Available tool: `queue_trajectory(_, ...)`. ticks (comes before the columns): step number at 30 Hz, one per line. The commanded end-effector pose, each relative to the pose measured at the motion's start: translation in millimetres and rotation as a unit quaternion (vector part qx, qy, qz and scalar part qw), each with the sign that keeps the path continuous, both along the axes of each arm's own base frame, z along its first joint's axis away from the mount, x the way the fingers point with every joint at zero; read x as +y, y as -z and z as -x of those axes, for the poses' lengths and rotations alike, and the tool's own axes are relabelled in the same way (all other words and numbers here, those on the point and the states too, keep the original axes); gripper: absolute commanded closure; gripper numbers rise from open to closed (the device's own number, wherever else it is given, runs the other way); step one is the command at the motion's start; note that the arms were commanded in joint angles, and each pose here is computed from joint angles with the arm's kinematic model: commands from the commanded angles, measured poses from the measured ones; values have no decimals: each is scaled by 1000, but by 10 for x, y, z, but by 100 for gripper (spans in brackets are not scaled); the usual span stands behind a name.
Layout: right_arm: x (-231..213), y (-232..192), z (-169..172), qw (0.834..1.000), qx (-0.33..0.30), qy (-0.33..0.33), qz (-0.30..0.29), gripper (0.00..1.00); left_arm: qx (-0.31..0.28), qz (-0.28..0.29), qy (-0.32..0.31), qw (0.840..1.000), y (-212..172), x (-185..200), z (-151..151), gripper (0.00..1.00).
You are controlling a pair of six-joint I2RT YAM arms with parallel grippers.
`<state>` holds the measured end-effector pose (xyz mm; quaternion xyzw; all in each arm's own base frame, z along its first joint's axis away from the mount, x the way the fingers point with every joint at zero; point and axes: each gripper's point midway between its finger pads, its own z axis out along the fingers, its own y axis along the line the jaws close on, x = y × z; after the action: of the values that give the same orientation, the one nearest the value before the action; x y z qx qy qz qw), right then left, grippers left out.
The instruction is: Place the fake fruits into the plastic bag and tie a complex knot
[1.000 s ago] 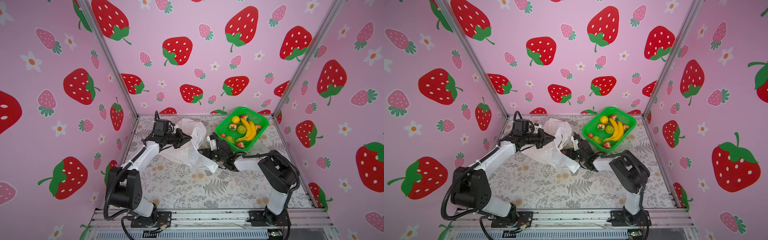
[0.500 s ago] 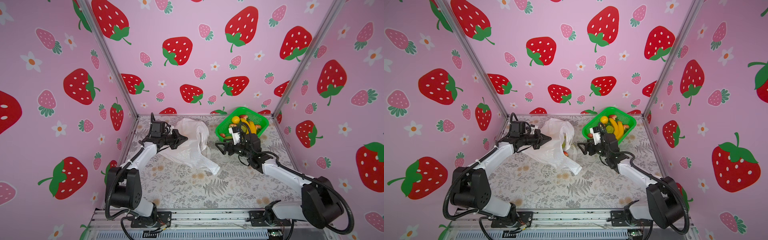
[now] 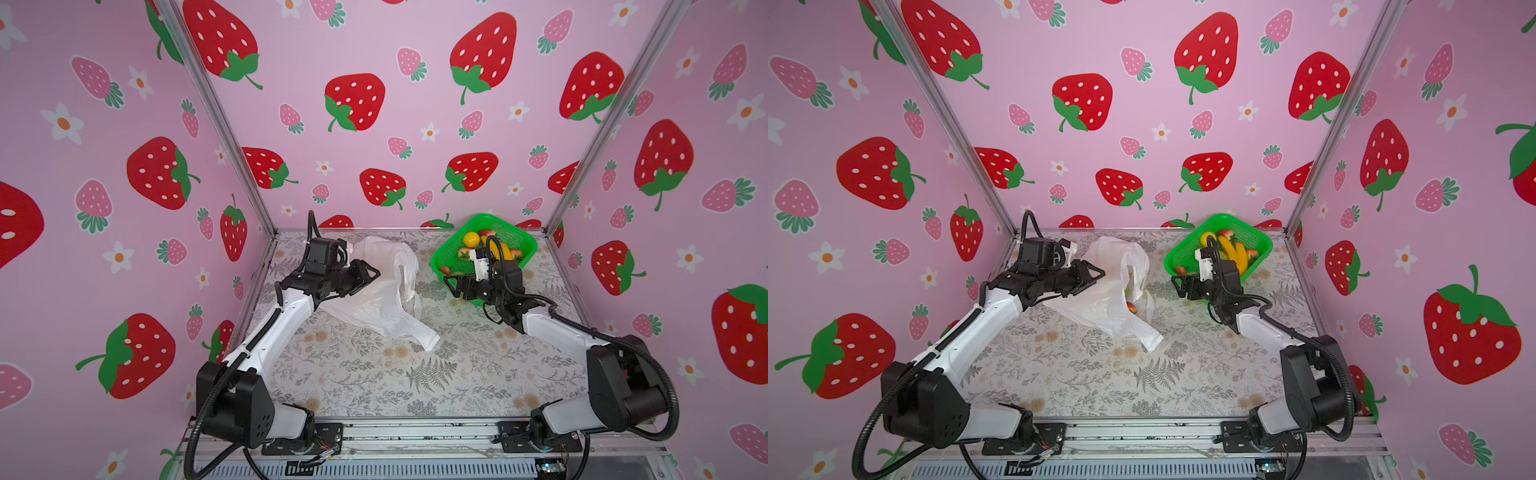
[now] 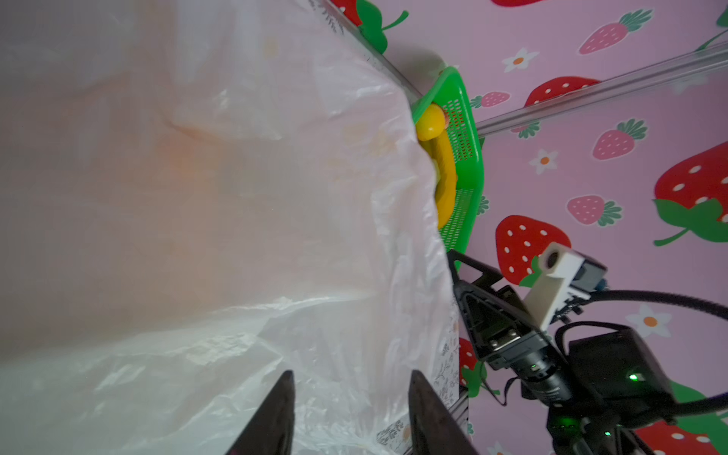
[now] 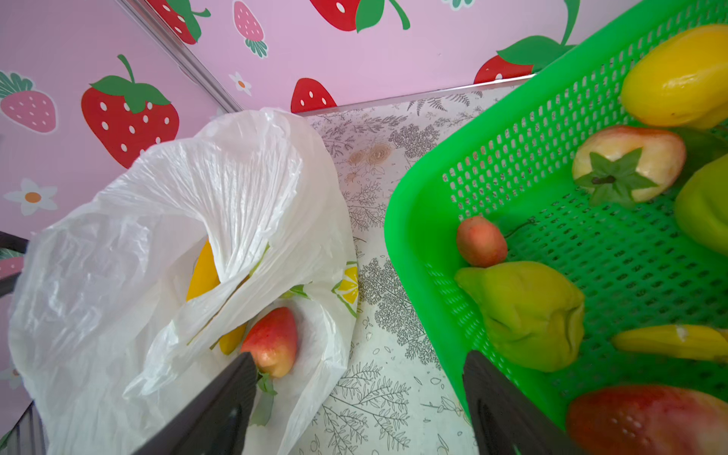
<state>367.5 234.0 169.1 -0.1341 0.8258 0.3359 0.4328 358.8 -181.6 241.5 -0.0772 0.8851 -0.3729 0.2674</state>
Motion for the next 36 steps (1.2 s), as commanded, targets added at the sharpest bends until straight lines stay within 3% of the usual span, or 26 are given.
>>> queue_trajectory(1, -10, 0, -24, 1000, -12, 9, -9, 15, -65, -135, 20, 989, -146, 33, 38, 35)
queue_trajectory(3, 4, 9, -44, 1000, -14, 8, -12, 14, -73, -170, 34, 982, -169, -65, 46, 31)
queue_trajectory(10, 38, 5, -66, 999, -24, 4, -31, 14, -57, -294, 62, 952, 48, -317, -125, 32)
queue_trajectory(15, -105, 34, -100, 999, -29, 27, -17, 13, -37, -359, 75, 930, 218, -420, -279, 47)
queue_trajectory(17, -256, 21, -161, 998, -35, 57, 5, 13, -32, -365, 82, 927, 228, -456, -303, 61)
queue_trajectory(21, -527, -53, -303, 990, -53, 116, 63, 12, -21, -322, 91, 942, 178, -492, -296, 87)
queue_trajectory(24, -372, -161, -226, 994, -69, 68, 56, 15, 4, -254, 92, 963, 210, -505, -265, 100)
queue_trajectory(26, -184, -151, -49, 997, -62, 27, 33, 19, 26, -210, 97, 972, 264, -526, -229, 100)
queue_trajectory(31, 279, 155, 500, 999, -21, -41, 23, 21, 43, -172, 92, 980, 308, -472, -224, 100)
queue_trajectory(36, 606, 505, 615, 998, 32, -59, 2, 27, 46, -135, 90, 986, 315, -497, -260, 100)
